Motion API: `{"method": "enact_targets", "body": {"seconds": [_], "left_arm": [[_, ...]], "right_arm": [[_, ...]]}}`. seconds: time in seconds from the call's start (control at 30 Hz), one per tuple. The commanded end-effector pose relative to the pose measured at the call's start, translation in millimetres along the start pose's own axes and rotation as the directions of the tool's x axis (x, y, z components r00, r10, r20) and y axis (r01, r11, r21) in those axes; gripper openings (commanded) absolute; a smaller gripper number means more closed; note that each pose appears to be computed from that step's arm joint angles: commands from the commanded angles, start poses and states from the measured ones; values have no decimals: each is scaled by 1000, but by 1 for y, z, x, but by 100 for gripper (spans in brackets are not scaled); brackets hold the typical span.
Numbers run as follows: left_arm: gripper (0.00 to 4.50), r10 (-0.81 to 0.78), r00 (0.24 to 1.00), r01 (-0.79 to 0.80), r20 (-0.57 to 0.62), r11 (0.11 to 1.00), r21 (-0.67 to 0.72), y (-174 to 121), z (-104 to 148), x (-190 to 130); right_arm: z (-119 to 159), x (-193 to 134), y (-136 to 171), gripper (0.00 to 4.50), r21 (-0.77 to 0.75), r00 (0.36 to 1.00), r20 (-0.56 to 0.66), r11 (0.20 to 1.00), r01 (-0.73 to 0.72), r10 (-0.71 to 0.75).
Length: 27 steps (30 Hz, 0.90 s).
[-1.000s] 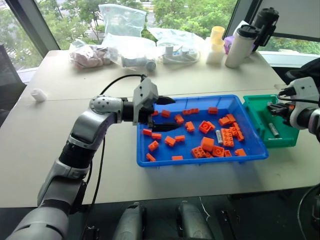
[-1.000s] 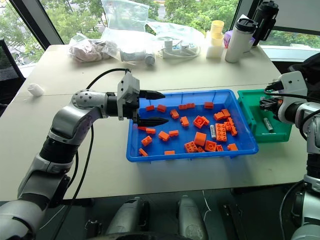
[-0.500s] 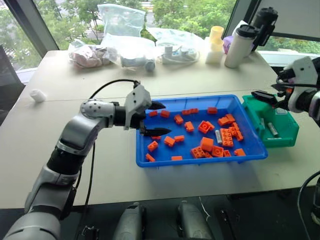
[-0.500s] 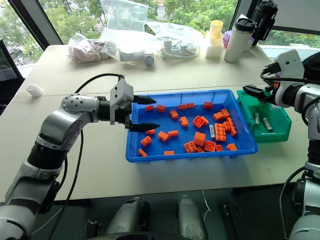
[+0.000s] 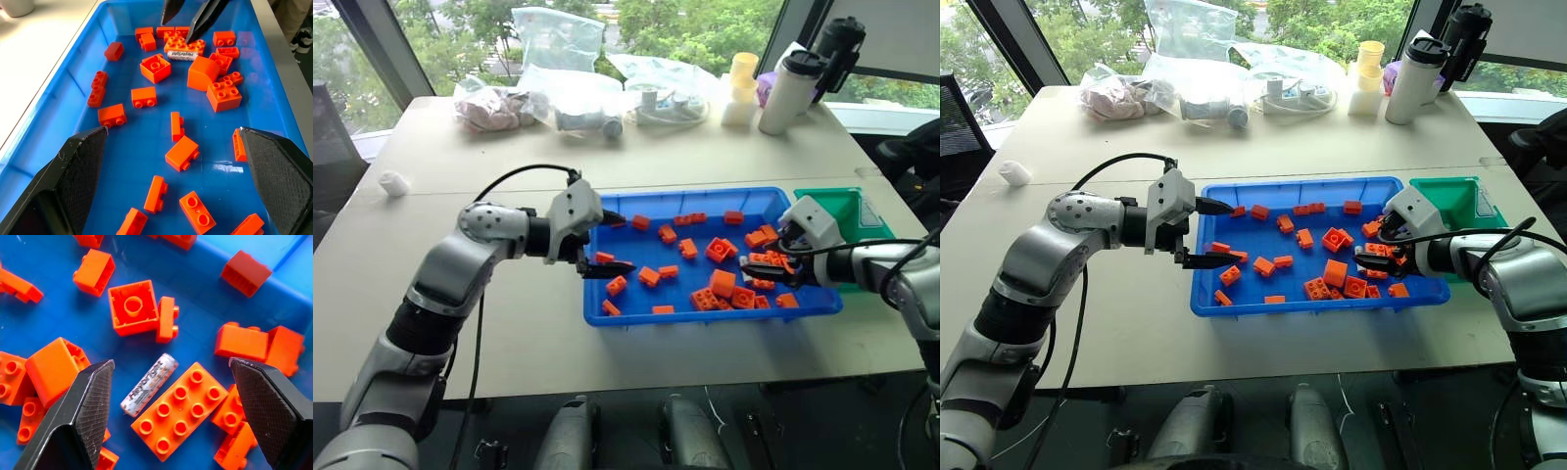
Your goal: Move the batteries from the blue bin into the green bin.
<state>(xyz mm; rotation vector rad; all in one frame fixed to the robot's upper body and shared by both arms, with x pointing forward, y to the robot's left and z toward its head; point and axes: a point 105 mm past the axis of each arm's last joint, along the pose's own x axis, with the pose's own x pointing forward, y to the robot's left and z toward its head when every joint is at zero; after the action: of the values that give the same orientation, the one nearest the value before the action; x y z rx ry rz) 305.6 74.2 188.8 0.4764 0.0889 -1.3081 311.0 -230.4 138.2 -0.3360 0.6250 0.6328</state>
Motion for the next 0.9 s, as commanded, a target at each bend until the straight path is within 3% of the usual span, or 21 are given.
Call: {"method": "enact_targets", "body": {"seconds": [0.03,0.63,0.73,0.9], "left_arm": [[450,15,1000,-15,17,999,36,-1,9,-2],[450,54,998,-54,13,997,47,4,12,-5],[450,55,998,-56,11,997,46,4,12,-5],[450,57,998,-57,8,997,48,5,12,-6]], "right_arm": [[9,1,3,388,-56,1000,24,998,3,-2],[0,26,5,388,-139,998,-47,989,-42,36],[-5,26,8,307,-154,996,-73,986,-58,47],[-13,26,9,52,-142,994,-97,988,-59,45]]}}
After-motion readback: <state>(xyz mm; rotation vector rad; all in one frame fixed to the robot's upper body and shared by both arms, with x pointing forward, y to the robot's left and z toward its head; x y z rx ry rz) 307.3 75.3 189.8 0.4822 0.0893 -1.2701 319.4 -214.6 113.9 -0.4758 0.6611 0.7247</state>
